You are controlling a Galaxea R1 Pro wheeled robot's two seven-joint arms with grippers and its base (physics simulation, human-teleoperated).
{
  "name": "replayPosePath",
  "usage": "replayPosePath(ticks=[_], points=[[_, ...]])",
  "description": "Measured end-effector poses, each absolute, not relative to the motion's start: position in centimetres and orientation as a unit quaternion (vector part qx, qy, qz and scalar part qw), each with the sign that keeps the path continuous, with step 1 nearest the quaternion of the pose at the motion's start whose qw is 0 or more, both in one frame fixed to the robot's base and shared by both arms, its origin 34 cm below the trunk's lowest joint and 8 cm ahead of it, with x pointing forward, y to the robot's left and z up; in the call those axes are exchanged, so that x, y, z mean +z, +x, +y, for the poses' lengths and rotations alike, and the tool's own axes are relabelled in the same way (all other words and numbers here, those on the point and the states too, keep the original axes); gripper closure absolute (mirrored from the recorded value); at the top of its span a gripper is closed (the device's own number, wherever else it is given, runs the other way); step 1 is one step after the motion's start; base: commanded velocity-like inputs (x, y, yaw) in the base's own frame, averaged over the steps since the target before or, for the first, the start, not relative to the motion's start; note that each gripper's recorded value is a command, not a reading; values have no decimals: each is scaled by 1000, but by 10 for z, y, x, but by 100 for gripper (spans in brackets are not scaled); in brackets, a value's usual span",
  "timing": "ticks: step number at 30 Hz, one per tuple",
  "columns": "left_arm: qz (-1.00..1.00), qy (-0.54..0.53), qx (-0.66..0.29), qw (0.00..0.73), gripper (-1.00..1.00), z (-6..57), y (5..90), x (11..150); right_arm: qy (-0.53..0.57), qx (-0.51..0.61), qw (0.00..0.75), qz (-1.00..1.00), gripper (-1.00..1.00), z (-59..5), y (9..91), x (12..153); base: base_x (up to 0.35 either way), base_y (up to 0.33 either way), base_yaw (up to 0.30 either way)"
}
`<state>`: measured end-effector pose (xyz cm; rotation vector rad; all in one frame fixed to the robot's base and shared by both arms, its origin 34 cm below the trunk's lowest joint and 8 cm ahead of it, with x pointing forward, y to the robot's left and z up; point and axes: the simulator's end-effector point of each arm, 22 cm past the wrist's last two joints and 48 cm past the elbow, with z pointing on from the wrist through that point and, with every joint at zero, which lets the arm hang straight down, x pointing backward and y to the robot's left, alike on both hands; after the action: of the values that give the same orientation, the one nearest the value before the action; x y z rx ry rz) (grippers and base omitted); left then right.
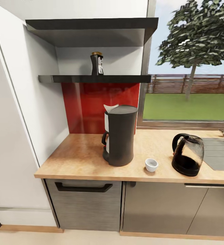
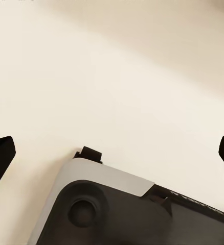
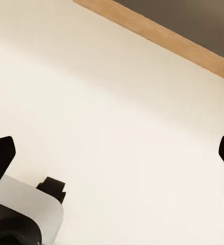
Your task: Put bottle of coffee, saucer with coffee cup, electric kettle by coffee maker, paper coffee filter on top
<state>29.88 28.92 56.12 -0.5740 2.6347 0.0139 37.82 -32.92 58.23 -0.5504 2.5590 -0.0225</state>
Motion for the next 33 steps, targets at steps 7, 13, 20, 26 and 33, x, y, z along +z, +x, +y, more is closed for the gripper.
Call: replayPosePath(ticks=[7, 13, 20, 26, 33], points=[[953, -207, 5, 222, -100, 289, 300, 562, -205, -15, 260, 944, -100, -335, 380, 583, 0, 0, 0], [953, -207, 5, 223, -100, 289, 300, 562, -205, -16, 260, 944, -100, -336, 380, 583, 0, 0, 0], [952, -207, 5, 223, -100, 289, 300, 562, -205, -17, 260, 943, -100, -336, 381, 583, 0, 0, 0], [952, -208, 6, 224, -100, 291, 301, 562, -202, 9, 264, 943, -100, -299, 381, 580, 0, 0, 0], [949, -207, 6, 239, -100, 296, 313, 567, -202, 32, 268, 941, -100, -263, 380, 579, 0, 0, 0]])
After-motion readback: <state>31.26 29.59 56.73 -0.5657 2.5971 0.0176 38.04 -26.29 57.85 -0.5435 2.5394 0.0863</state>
